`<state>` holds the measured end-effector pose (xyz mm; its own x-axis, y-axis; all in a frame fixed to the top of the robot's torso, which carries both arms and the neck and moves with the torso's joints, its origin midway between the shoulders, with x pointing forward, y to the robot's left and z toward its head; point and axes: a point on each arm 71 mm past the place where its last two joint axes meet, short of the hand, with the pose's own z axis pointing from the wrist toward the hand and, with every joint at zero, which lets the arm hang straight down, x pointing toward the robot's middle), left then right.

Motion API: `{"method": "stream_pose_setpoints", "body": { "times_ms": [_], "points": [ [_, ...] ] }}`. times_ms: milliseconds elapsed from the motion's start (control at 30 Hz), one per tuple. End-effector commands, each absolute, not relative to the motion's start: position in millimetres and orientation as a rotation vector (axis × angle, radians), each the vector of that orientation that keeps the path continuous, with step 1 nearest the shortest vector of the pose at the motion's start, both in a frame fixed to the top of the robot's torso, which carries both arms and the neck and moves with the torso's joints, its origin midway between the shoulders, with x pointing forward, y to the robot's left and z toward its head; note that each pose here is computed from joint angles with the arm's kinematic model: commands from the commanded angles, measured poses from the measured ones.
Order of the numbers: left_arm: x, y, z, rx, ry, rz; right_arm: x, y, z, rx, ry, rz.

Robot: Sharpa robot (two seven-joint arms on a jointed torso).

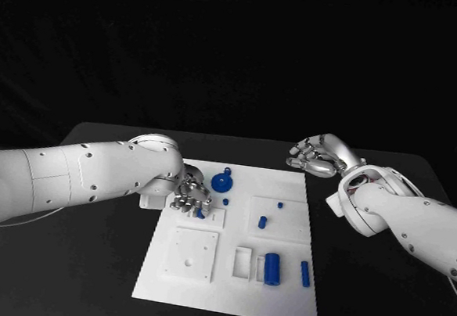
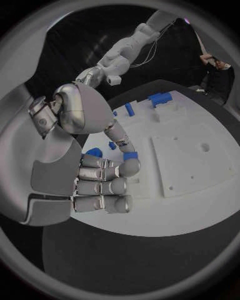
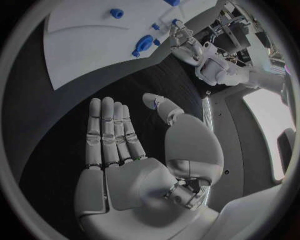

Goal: Assemble the parts on the task board

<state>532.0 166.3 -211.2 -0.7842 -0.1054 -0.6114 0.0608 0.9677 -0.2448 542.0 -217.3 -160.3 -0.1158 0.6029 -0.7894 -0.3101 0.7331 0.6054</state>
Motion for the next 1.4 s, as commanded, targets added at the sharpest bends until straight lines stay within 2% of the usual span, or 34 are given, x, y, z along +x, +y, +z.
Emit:
{"method": "stream_pose_setpoints", "body": {
  "times_ms": [33,367,633,1400],
  "points": [
    [528.6,164.6,-215.9,-0.017,2.479,-0.338,541.5,-215.5,-160.5,0.238,1.505,0.798],
    [530.5,164.6,-216.5,-0.039,2.469,-0.321,541.3,-215.7,-160.4,0.239,1.505,0.798],
    [528.6,163.0,-224.7,-0.012,2.480,-0.280,541.1,-215.7,-160.3,0.239,1.505,0.799],
    [529.6,166.9,-224.9,-0.036,2.459,-0.286,541.0,-217.3,-160.3,0.240,1.505,0.795]
  ]
}}
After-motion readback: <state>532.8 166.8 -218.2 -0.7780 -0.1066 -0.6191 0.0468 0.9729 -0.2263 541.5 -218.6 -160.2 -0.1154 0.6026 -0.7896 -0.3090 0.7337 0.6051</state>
